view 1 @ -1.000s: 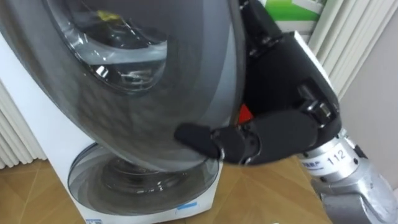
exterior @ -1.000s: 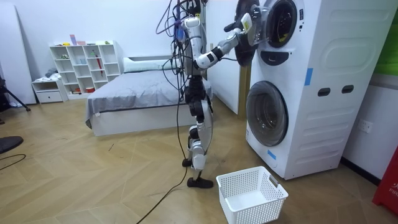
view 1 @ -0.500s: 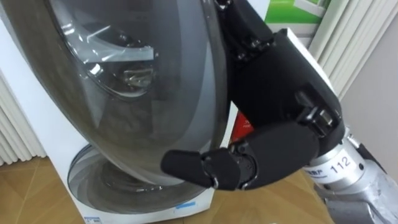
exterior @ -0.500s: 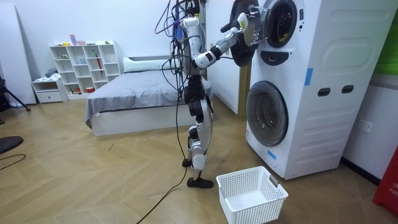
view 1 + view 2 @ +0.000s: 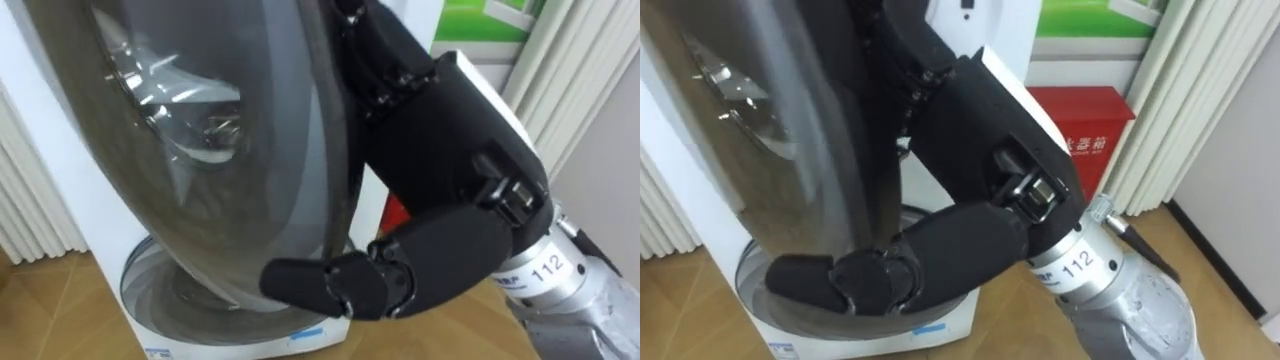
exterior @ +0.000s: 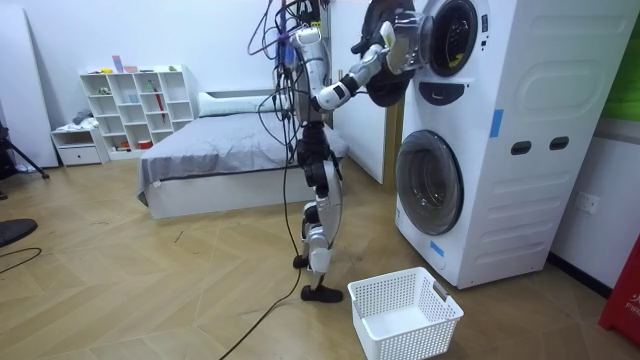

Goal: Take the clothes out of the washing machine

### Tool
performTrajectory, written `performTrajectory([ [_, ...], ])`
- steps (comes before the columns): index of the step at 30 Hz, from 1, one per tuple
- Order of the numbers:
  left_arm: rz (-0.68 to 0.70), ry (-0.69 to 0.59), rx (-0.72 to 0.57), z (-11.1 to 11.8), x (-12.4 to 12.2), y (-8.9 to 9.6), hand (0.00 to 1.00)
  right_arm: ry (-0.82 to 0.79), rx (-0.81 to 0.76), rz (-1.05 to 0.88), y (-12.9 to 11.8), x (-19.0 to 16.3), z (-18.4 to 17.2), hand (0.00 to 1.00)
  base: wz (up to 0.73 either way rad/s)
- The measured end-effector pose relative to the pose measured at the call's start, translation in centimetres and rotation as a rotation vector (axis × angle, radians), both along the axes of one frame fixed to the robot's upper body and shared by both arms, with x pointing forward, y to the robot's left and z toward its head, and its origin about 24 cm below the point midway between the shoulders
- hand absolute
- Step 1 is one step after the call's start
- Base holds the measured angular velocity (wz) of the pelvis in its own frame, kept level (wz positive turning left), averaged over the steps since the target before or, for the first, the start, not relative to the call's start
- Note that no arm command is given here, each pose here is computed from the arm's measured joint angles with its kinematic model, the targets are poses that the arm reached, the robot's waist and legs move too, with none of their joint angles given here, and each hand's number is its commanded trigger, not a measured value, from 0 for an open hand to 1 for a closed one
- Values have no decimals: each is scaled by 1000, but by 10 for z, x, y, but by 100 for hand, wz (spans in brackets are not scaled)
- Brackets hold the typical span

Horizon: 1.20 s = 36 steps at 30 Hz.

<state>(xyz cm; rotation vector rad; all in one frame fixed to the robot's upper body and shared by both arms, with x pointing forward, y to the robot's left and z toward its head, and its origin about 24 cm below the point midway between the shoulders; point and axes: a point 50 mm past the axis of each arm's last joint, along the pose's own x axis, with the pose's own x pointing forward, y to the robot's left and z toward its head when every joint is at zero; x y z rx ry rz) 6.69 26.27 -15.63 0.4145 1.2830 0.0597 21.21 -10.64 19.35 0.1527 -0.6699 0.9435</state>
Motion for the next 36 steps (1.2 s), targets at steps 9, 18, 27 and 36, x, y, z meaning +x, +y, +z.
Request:
performTrajectory([
  [9, -10, -35, 0, 2, 8, -2, 0, 29, 33, 198, 25, -11, -5, 0, 17],
  [18, 18, -88, -1, 5, 15, 0, 0, 120, -79, 336, 47, -14, -25, 0, 24],
  [27, 29, -84, 33, 6, 10, 9, 0, 116, -113, 348, 52, -9, -26, 0, 1],
  [36, 29, -74, 36, 6, 7, 9, 0, 151, -124, 332, 53, -7, -32, 0, 0],
])
